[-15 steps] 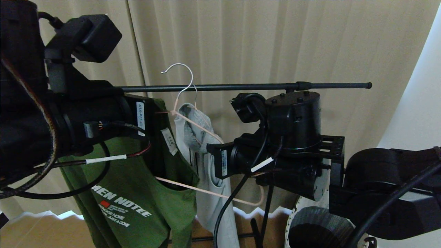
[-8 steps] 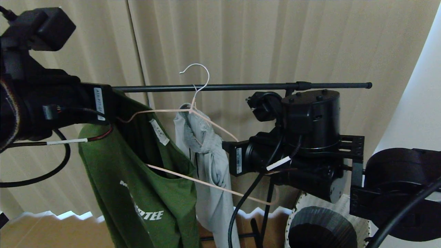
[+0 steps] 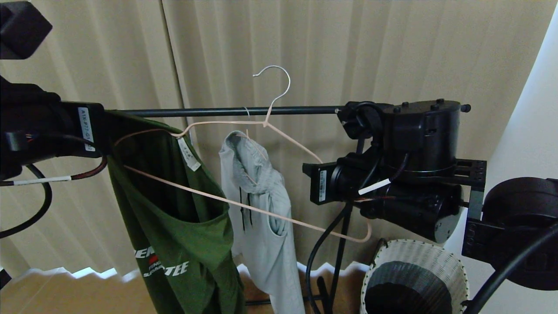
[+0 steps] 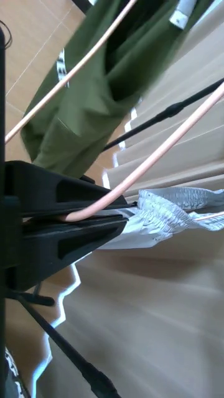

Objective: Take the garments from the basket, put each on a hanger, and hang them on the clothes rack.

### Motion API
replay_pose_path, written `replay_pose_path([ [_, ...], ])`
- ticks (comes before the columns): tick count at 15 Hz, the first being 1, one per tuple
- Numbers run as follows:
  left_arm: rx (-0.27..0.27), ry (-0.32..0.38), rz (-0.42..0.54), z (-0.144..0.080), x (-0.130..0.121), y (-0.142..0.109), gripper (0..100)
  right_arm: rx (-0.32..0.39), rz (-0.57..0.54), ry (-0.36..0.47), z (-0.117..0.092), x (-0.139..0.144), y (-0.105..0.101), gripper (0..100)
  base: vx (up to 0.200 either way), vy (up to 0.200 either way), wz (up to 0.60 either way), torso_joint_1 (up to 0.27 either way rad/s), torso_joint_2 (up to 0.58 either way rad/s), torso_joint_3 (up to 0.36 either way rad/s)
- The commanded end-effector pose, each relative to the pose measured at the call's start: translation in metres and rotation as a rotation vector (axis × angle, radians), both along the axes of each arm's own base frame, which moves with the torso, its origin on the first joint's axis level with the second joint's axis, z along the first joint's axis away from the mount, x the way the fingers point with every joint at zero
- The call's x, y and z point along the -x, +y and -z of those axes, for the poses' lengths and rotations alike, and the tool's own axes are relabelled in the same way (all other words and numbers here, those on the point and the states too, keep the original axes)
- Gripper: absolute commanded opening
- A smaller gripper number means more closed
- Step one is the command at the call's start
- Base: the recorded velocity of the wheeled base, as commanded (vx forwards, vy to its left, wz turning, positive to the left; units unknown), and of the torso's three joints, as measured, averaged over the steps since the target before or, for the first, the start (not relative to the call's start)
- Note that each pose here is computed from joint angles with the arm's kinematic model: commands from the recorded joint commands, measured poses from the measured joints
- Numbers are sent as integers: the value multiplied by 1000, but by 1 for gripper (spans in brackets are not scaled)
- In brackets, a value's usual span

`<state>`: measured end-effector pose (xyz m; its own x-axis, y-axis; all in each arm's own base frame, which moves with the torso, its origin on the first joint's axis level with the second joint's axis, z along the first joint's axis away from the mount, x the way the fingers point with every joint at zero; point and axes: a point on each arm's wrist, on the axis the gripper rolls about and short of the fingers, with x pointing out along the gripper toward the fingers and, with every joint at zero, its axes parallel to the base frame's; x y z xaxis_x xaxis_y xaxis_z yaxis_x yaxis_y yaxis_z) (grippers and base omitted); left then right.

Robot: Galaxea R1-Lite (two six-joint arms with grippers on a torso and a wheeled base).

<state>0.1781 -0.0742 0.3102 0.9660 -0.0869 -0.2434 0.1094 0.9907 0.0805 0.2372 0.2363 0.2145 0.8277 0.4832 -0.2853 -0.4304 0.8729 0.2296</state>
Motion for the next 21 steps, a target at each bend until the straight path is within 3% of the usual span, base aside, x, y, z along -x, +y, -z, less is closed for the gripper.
replay_pose_path([
  [1, 5, 1, 55, 0, 4, -10, 0, -4, -1, -7, -2, -2, 2, 0, 0, 0, 0, 0, 0, 0],
  [5, 50, 26, 176, 1, 1, -43, 0, 25, -9, -19, 4, -15, 15, 0, 0, 0, 0, 0, 0, 0],
  [10, 80, 23, 192, 1, -23, -70, 0, 26, -43, -23, 7, -21, 39, 0, 0, 0, 0, 0, 0, 0],
  [18, 79, 20, 238, 10, -33, -90, 0, 27, -78, -36, 11, -22, 56, 0, 0, 0, 0, 0, 0, 0],
  [21, 45, 26, 248, 13, -28, -86, 0, 19, -78, -44, 6, -20, 54, 0, 0, 0, 0, 0, 0, 0],
])
